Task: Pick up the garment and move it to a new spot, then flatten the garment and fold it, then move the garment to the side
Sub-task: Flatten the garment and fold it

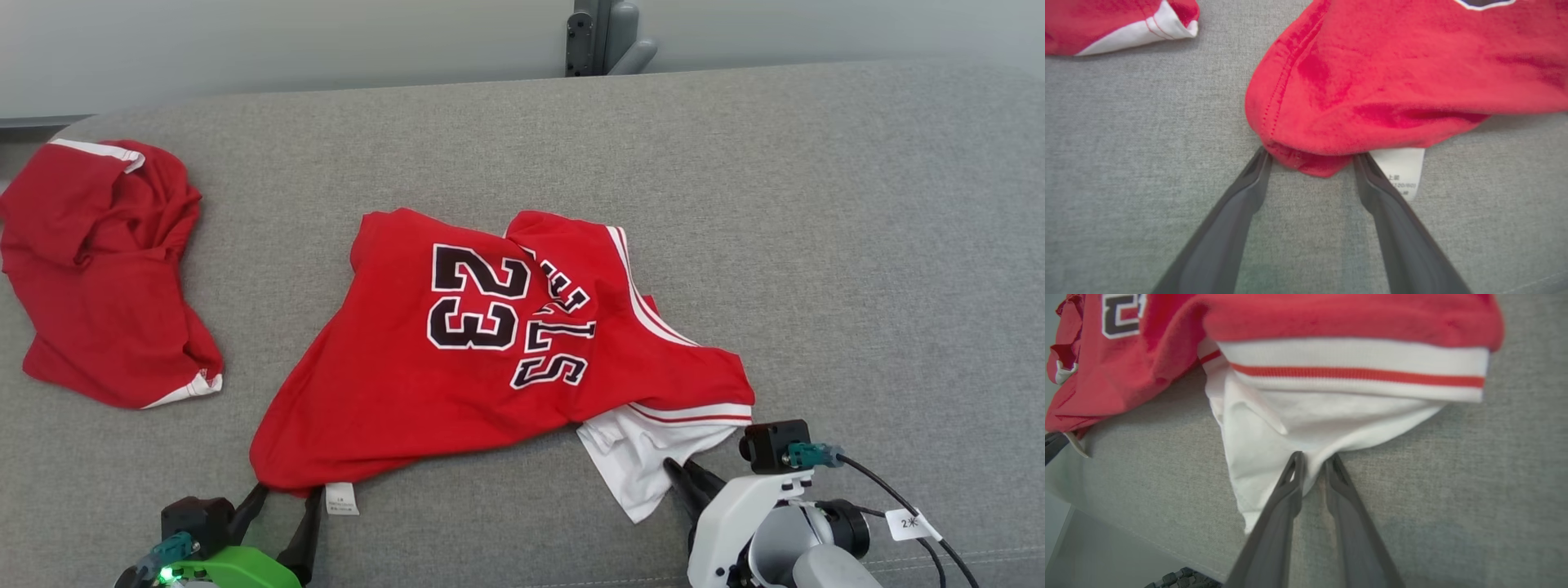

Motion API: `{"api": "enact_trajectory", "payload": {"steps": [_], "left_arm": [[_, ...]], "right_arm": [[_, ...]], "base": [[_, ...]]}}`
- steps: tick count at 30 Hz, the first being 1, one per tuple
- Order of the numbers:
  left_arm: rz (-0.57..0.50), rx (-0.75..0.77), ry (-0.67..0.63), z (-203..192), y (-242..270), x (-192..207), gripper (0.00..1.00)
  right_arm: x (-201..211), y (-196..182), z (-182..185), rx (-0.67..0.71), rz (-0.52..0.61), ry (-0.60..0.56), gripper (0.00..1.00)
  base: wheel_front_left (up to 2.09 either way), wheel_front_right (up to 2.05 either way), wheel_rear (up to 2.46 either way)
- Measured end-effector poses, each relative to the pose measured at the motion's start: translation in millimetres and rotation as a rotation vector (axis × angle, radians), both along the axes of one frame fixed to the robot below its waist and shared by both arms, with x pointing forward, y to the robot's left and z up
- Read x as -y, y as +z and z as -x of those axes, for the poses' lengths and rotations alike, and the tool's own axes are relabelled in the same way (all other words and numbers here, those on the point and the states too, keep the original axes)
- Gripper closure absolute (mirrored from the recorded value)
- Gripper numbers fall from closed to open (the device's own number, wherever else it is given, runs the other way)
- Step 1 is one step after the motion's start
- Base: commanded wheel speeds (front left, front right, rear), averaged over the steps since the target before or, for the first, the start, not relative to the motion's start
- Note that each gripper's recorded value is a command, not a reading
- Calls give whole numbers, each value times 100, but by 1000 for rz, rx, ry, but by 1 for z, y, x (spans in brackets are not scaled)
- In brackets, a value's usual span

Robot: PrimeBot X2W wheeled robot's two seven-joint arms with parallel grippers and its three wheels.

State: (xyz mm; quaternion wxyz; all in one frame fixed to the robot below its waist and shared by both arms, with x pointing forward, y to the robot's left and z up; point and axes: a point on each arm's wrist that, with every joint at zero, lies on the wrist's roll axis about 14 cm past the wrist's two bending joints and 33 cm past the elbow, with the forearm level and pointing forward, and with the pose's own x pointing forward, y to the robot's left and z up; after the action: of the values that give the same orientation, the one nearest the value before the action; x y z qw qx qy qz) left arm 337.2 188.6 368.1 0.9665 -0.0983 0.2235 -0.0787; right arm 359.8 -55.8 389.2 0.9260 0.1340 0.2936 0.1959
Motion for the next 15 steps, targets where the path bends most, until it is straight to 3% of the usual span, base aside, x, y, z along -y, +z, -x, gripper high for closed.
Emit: {"api": "enact_trajectory", "payload": {"steps": [2,3,4,5,6,8,15], "left_arm": [[0,-2,-5,0,0,1,0],[0,2,-6,0,1,1,0],[0,8,-8,-1,2,1,10],[3,18,-10,-3,5,1,33],[7,29,-12,-5,8,2,64],[11,51,-18,-7,15,3,100],[19,109,-38,-11,32,6,100]], "right_arm": [[0,-1,1,-2,1,0,96],[1,-1,1,-3,1,-1,100],[1,-1,1,-3,2,0,100],[0,-1,2,-4,0,1,100],[-1,0,2,-4,-3,2,100],[-1,2,2,4,-10,-1,100],[-1,21,-6,56,-85,-43,100]], "base": [[0,0,0],[0,0,0],[0,0,0],[0,0,0],[0,0,0],[0,0,0],[0,0,0]]}}
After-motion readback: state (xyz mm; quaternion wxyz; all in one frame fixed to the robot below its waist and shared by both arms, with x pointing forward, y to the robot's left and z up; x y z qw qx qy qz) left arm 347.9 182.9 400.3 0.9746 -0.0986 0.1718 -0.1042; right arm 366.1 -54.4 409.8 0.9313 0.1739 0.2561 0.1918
